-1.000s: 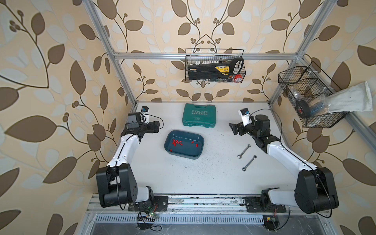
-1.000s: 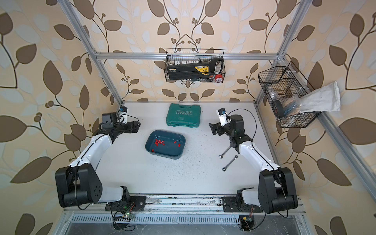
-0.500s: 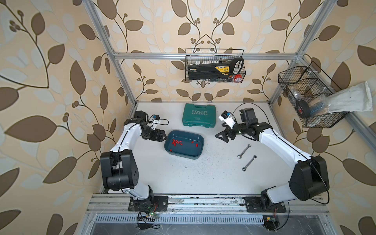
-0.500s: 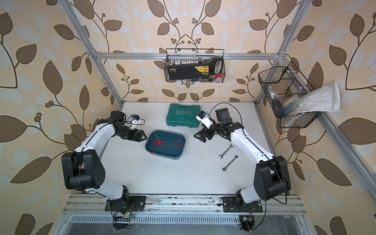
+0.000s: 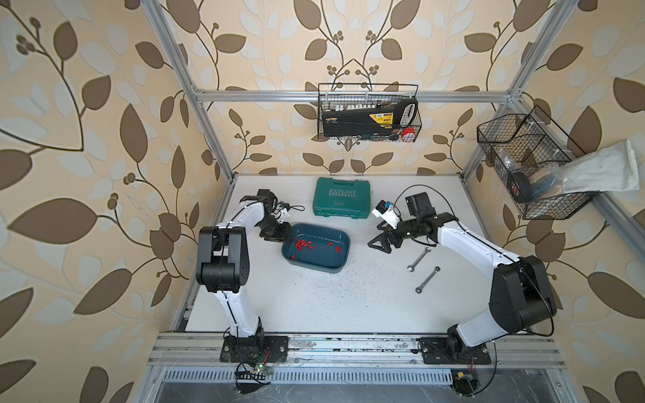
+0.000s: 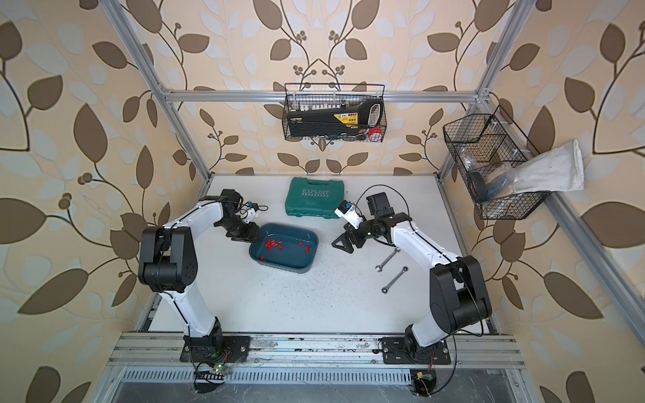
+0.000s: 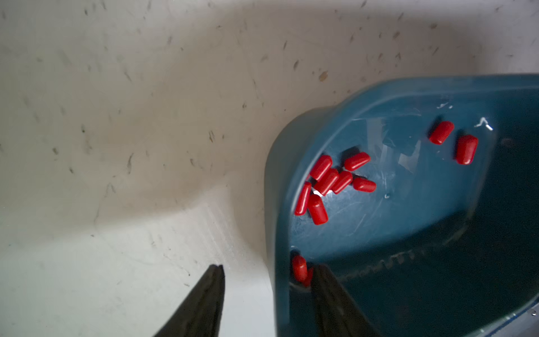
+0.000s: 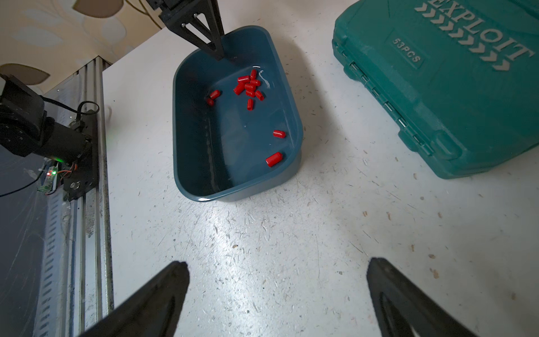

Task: Take the screw protection sleeves out of the storage box
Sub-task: Adjust the storage box at the center of the board.

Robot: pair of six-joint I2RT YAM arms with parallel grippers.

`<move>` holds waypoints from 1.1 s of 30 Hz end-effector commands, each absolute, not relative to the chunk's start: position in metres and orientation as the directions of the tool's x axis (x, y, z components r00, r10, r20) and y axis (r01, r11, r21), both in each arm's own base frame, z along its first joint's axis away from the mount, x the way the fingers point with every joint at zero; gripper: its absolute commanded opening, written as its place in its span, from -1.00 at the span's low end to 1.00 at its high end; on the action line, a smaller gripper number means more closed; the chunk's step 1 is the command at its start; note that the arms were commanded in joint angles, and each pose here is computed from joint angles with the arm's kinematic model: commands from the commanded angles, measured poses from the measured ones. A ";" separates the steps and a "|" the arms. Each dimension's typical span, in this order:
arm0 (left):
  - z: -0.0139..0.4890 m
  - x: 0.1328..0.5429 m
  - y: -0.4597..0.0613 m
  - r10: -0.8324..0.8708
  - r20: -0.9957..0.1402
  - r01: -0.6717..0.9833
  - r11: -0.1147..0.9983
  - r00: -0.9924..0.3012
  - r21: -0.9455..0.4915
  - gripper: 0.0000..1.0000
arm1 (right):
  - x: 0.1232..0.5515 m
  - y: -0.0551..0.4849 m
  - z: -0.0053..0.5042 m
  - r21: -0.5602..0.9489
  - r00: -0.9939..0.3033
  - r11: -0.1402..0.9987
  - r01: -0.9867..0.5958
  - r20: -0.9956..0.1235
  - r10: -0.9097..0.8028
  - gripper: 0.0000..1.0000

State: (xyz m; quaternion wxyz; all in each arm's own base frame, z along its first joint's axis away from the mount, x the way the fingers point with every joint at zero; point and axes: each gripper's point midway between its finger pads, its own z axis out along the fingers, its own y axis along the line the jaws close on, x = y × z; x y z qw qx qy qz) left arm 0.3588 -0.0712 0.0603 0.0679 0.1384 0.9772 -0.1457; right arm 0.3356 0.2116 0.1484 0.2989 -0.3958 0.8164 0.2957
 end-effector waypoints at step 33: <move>0.075 0.243 -0.187 0.941 -0.317 0.986 0.077 -0.122 -0.149 0.48 | 0.334 0.191 0.140 0.342 -0.578 0.513 -0.787 -0.699 -0.421 0.98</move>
